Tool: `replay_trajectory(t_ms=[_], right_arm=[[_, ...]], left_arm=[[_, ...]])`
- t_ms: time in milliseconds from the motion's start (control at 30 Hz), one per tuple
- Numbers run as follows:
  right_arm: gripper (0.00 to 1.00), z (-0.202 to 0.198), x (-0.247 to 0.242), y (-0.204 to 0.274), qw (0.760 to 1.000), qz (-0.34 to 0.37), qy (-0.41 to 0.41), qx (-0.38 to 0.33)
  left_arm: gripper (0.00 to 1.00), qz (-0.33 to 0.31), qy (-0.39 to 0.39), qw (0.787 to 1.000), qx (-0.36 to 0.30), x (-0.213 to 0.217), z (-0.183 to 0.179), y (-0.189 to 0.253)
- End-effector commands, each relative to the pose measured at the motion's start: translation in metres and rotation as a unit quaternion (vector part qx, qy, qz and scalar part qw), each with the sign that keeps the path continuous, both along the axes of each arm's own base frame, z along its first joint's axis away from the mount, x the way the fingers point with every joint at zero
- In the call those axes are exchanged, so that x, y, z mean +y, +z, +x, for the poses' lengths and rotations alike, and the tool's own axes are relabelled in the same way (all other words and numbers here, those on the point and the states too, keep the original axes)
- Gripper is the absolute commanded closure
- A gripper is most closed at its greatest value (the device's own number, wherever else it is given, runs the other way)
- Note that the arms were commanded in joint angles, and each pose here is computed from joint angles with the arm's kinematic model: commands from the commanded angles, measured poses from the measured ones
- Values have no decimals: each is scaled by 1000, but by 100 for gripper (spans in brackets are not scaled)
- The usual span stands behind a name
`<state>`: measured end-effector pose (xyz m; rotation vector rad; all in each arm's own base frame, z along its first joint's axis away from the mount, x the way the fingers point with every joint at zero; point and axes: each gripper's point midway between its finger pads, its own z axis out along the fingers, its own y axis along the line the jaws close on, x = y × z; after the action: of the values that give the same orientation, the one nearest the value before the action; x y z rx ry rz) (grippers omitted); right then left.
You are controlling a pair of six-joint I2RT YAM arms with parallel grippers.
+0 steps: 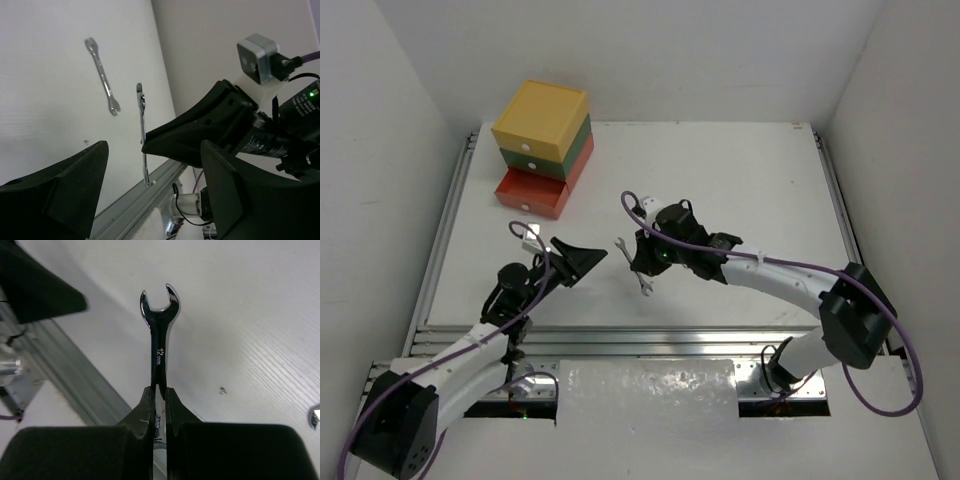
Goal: Sort the tools into containers
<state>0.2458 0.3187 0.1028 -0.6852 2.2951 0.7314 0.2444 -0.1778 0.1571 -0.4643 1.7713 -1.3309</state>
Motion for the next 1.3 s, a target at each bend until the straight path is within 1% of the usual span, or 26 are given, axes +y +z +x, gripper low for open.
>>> replay_trajectory(t_ms=[0,133,267,300,333,367,433,500,600,700,733,767,800,833,867,900,933,967,1000,1033,1067,1100,1133,1200,1233,1267], right_arm=[[100,-12,27,54,993,100,47,-29],[100,-23,41,79,987,133,81,-45],[100,-32,53,88,985,124,104,-64],[100,-35,55,88,984,123,108,-63],[100,-37,58,90,984,123,112,-67],[100,-36,60,92,983,127,110,-69],[100,-35,59,93,984,128,104,-69],[100,-28,61,99,984,136,88,-80],[100,-16,59,101,987,129,53,-81],[100,-10,57,101,988,126,38,-86],[80,-9,55,102,988,126,35,-87],[53,-11,49,94,990,110,33,-77],[26,1,38,93,992,91,1,-87],[3,7,26,89,993,72,-24,-88],[1,13,4,86,993,40,-61,-91],[1,20,-12,85,992,32,-81,-88],[1,21,-23,85,992,27,-88,-83],[1,16,-37,87,992,23,-96,-81],[1,18,-47,88,990,22,-108,-83],[1,18,-55,89,989,17,-113,-92],[1,14,-62,84,989,9,-116,-91],[1,13,-70,92,987,16,-122,-100],[1,14,-75,93,986,12,-126,-105],[1,15,-87,92,985,7,-135,-106],[1,15,-90,92,985,5,-137,-107],[1,15,-93,89,985,0,-138,-103]], left_arm=[[29,-42,1,997,-68,-9,8,45],[34,-42,-5,997,-68,-18,12,49],[42,-43,-17,997,-66,-28,15,50],[49,-42,-16,997,-65,-29,16,50],[53,-43,-19,997,-64,-32,16,51],[64,-43,-21,997,-61,-33,16,49],[78,-45,-29,997,-61,-39,14,50],[100,-44,-34,997,-56,-43,14,49],[100,-41,-41,997,-49,-47,12,47],[100,-25,-20,999,-30,-43,19,41],[100,-11,-12,1000,-11,-40,21,33],[100,0,8,1000,-4,-35,28,32],[100,13,37,999,-19,-25,46,51],[100,55,66,996,38,-10,53,28],[100,81,136,987,26,27,87,52],[100,98,170,980,39,49,100,55],[100,128,199,967,94,73,109,32],[100,131,220,961,107,95,121,34],[100,128,263,951,100,134,140,55],[100,136,275,939,153,153,146,32],[100,133,282,937,160,164,153,34],[100,130,302,932,150,182,166,50],[100,134,312,924,174,189,173,37],[100,129,339,917,164,206,191,50],[100,132,346,911,184,212,200,35],[100,132,358,908,175,219,211,46]])
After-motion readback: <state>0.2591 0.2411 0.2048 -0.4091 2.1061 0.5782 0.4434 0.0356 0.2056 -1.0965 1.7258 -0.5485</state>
